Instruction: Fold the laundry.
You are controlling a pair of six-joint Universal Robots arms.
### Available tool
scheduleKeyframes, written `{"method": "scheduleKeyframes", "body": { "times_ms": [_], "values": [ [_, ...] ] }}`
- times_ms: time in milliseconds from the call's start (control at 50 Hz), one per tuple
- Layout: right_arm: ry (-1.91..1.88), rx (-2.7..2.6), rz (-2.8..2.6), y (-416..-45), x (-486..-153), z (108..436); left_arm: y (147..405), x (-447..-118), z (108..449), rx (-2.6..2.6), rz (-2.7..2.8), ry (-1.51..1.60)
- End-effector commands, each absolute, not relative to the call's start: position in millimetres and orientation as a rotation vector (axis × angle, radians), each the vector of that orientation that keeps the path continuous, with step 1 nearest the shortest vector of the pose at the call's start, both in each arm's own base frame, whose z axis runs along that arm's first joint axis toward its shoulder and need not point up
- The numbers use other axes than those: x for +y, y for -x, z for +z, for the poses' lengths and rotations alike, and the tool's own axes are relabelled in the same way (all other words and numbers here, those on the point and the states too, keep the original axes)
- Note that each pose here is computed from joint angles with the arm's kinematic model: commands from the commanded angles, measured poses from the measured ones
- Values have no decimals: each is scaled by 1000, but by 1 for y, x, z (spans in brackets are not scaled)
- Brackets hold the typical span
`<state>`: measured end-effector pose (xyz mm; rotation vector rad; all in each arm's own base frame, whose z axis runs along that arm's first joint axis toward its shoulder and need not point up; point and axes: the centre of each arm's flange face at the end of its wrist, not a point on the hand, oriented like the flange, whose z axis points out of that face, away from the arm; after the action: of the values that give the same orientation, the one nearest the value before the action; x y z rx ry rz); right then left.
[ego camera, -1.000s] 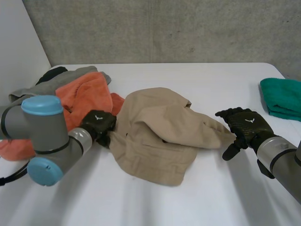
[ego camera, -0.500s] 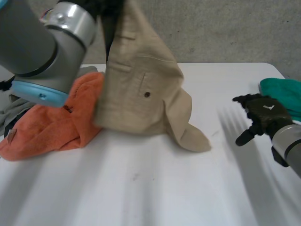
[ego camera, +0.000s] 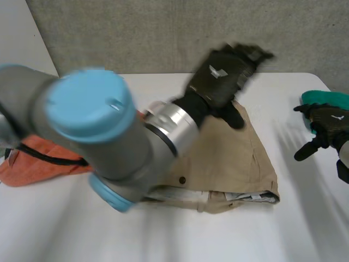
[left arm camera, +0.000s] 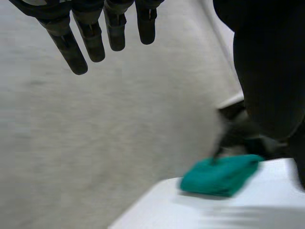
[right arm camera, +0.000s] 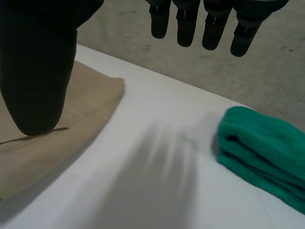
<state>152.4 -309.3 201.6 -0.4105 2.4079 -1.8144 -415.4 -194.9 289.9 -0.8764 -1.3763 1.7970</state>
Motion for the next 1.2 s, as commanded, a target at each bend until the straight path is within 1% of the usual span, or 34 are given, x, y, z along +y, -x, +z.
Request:
{"method": "scheduleKeyframes", "body": {
  "times_ms": [20,40,100,120,180,200,260,280,340,420,460,540,620,660,740,760,780,820,840,880,900,960,980,1000,1040,1060,1100,1120,1180,1200],
  "values": [
    [595,2354,-1729,-177,-286,210,348,-242,308,-1586,1935,729],
    [654,2349,-1697,-183,-278,212,336,-252,299,-1660,1926,725],
    [754,2369,-1629,-192,-264,210,319,-268,281,-1793,1887,734],
    [816,2396,-1571,-196,-255,207,310,-278,267,-1874,1854,755],
    [883,2430,-1499,-199,-242,202,301,-291,244,-1972,1788,804],
    [909,2437,-1475,-202,-234,198,300,-299,230,-2012,1744,845],
    [932,2434,-1476,-207,-226,192,300,-308,211,-2051,1683,907],
    [944,2436,-1483,-210,-221,188,302,-313,199,-2069,1646,947],
    [955,2445,-1503,-214,-214,183,308,-321,181,-2093,1594,1014],
    [958,2476,-1565,-217,-211,167,316,-327,165,-2112,1528,1066],
    [954,2483,-1587,-218,-211,161,321,-325,159,-2106,1493,1087],
    [945,2471,-1656,-221,-216,153,335,-308,147,-2057,1349,1152],
    [939,2458,-1695,-222,-224,151,345,-294,146,-1999,1295,1194],
    [937,2452,-1714,-222,-229,153,348,-293,148,-1995,1307,1199],
    [894,2439,-1808,-216,-250,163,342,-303,166,-2098,1459,1154],
    [879,2436,-1835,-214,-256,166,336,-307,179,-2159,1538,1105],
    [853,2415,-1898,-210,-270,175,333,-307,186,-2183,1575,1085],
    [842,2388,-1946,-209,-281,183,328,-305,203,-2205,1641,1053],
    [831,2348,-1992,-210,-292,191,328,-295,219,-2177,1677,1045],
    [826,2302,-2033,-212,-303,199,331,-281,238,-2121,1702,1045],
    [823,2241,-2085,-215,-316,206,333,-265,253,-2069,1715,1044],
    [799,2135,-2178,-220,-340,216,341,-239,274,-1977,1740,1039],
    [764,2060,-2256,-220,-359,223,346,-224,282,-1931,1758,1032],
    [747,2028,-2289,-220,-368,225,350,-215,286,-1905,1770,1026],
    [712,1964,-2355,-220,-387,227,355,-202,287,-1880,1783,1022],
    [690,1910,-2407,-220,-404,226,362,-191,286,-1860,1806,1018],
    [670,1871,-2442,-221,-418,223,371,-181,279,-1851,1818,1018],
    [664,1866,-2443,-222,-430,212,381,-173,268,-1843,1818,1031],
    [671,1854,-2439,-225,-445,196,399,-166,249,-1818,1823,1050],
    [687,1861,-2424,-228,-450,184,410,-166,236,-1800,1817,1069]
  ]
}}
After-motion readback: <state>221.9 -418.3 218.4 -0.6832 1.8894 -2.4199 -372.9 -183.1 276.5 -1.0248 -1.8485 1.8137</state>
